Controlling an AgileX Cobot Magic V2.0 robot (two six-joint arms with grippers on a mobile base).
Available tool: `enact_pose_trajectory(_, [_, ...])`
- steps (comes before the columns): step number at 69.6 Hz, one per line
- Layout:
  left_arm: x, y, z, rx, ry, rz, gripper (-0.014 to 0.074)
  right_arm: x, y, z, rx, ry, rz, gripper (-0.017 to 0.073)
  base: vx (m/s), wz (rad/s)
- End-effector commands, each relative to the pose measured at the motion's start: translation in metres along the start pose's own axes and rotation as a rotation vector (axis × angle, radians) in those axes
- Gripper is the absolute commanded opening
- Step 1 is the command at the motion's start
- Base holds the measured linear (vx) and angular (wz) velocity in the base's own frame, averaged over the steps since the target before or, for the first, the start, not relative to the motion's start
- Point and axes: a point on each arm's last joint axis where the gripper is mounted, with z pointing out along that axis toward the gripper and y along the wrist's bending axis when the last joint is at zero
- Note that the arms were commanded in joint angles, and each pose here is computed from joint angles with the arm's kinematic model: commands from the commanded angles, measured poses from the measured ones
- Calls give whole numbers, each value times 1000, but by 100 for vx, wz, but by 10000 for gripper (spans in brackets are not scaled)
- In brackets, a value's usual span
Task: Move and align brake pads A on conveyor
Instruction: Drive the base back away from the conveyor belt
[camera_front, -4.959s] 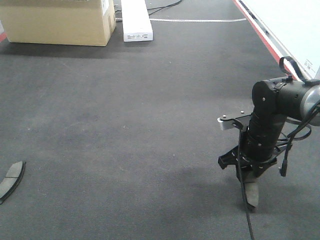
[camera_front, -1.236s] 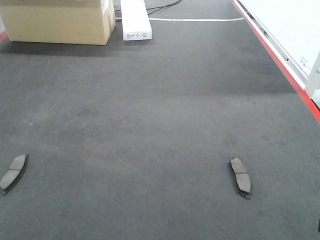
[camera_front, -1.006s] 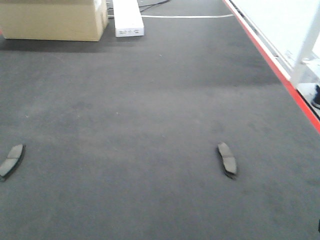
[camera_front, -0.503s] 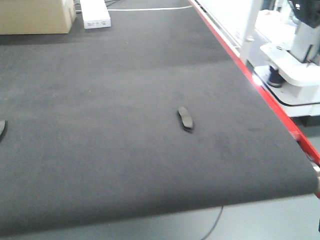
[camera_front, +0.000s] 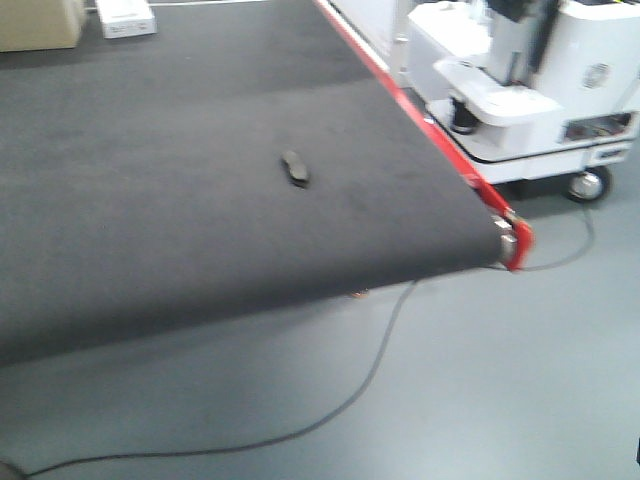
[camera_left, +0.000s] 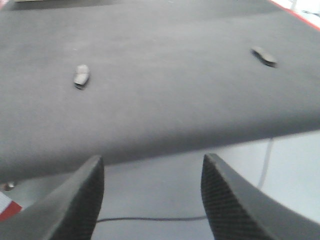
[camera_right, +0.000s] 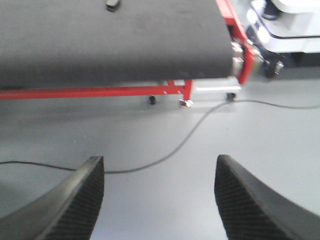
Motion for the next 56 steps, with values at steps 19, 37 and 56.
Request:
enact_pose_trajectory(19, [-12,-1,-1,12,-77,-4,423,-13,-1,-4,10,-82,-1,449,-39,-41])
enact_pose_trajectory(37, [-12,-1,-1,12,-77,-4,423,-13,-1,-4,10,-82,-1,449,-38,-49])
enact_pose_trajectory(56, [-12,-1,-1,12,-77,-4,423,-13,-1,-4,10,-81,-1,449,-38,-55])
